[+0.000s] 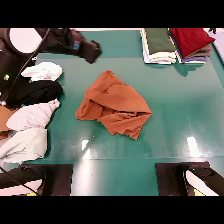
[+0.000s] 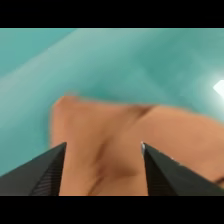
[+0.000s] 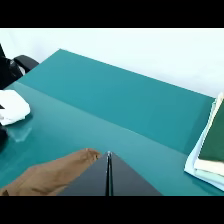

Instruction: Fold the shirts.

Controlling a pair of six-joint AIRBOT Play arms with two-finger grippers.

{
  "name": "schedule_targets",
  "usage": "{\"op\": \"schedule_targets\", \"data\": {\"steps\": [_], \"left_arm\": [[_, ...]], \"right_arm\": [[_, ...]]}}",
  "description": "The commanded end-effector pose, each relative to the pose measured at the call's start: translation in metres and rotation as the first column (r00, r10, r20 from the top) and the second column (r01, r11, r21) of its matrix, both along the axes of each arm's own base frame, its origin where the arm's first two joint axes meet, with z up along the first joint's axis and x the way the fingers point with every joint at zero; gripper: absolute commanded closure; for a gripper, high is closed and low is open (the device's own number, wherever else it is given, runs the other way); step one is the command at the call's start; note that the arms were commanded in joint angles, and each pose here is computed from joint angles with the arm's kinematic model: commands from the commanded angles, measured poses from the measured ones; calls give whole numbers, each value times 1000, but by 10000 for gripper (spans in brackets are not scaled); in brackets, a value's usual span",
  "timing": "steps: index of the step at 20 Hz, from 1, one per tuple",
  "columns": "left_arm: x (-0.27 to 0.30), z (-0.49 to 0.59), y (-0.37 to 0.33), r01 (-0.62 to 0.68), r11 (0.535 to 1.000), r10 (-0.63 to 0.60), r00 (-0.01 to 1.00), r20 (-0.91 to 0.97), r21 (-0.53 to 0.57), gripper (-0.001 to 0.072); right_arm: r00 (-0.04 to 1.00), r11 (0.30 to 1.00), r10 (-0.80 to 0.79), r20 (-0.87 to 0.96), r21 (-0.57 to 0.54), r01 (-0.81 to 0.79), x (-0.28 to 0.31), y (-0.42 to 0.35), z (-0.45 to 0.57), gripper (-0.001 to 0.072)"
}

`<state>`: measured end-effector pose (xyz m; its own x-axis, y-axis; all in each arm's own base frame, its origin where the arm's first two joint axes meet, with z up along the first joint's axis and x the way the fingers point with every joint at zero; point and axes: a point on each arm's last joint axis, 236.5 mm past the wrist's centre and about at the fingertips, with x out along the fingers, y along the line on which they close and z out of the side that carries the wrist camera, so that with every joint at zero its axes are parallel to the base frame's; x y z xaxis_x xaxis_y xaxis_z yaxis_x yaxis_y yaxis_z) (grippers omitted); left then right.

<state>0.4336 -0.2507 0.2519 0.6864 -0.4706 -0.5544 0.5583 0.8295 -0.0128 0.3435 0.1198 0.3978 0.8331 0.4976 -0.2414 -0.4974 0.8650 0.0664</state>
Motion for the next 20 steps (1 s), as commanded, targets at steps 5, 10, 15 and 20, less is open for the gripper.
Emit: {"op": "schedule_targets", "data": {"steps": [5,10,15,20], "left_arm": [[26,-218,107,-317,948,276,804,-526,12,151],[20,-312,90,-335,942,258,676,-690,23,151],[22,-329,74,-350,936,214,647,-732,-36,152],[24,-319,61,-350,932,173,652,-738,-90,686]], "right_arm": [[990,1000,6,-142,10,-5,11,2,-53,693],[975,1000,4,-224,10,-2,17,2,-89,693],[972,1000,3,-235,11,0,18,2,-95,693],[965,1000,6,-262,-5,-8,14,1,-102,693]]}}
